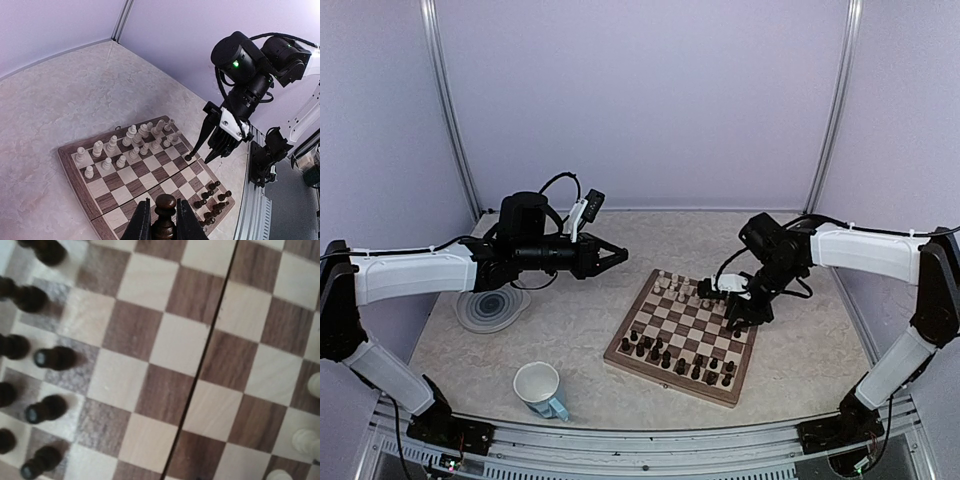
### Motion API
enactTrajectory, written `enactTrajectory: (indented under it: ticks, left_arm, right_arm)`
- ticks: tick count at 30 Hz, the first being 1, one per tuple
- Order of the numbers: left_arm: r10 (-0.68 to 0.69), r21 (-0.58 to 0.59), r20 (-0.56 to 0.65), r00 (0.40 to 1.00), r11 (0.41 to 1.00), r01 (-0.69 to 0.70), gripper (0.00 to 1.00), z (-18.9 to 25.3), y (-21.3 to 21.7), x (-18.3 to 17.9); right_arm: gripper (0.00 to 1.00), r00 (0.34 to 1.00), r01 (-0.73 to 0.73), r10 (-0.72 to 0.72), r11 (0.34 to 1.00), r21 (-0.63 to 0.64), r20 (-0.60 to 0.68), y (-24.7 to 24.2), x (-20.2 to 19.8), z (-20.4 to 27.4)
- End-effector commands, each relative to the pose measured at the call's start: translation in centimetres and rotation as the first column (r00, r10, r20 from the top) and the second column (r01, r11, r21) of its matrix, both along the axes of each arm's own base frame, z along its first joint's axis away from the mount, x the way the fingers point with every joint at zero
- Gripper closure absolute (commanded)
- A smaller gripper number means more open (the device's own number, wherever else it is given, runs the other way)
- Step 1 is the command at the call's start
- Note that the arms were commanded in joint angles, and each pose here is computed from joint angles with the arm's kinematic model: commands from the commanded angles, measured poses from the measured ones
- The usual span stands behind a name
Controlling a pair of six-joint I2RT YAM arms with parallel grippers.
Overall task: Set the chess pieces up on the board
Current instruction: Pick up the pawn from the chessboard.
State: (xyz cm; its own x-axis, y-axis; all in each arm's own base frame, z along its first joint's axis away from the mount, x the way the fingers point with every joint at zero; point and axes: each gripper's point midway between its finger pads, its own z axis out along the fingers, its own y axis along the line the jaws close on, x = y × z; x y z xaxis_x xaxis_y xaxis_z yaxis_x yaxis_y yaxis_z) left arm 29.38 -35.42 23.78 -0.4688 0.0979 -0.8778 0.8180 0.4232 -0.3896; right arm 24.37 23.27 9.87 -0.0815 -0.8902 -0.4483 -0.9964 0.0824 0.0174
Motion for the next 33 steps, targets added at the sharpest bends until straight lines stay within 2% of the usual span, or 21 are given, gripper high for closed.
enactTrajectory:
  ticks: [1,14,24,28,33]
  left_arm:
    - [-0.016,-0.014,0.027,1.0,1.0,0.016,0.89,0.7,-0.2,0.1]
    - [-0.02,-0.012,0.022,1.0,1.0,0.02,0.89,0.6,-0.3,0.1]
    - [-0.027,-0.016,0.017,0.999,0.999,0.027,0.89,0.6,-0.4,0.0]
    - [-0.031,-0.018,0.014,0.999,0.999,0.031,0.89,0.6,-0.4,-0.1]
    - [-0.034,-0.019,0.015,0.999,0.999,0.035,0.89,0.7,-0.5,-0.2]
  right_arm:
    - [0.7,0.999,0.032,-0.034,0.998,-0.06,-0.025,-1.1,0.2,-2.3]
    - [0.71,0.998,0.059,-0.061,0.987,-0.147,-0.008,-2.9,0.4,-4.1]
    - [0.7,0.998,0.062,-0.062,0.996,-0.07,0.0,-1.5,1.2,-1.8]
    - [0.69,0.996,0.088,-0.086,0.99,-0.106,0.03,-2.4,2.0,-2.3]
    - [0.69,0.994,0.103,-0.107,0.981,-0.166,-0.016,-3.6,1.7,-4.2]
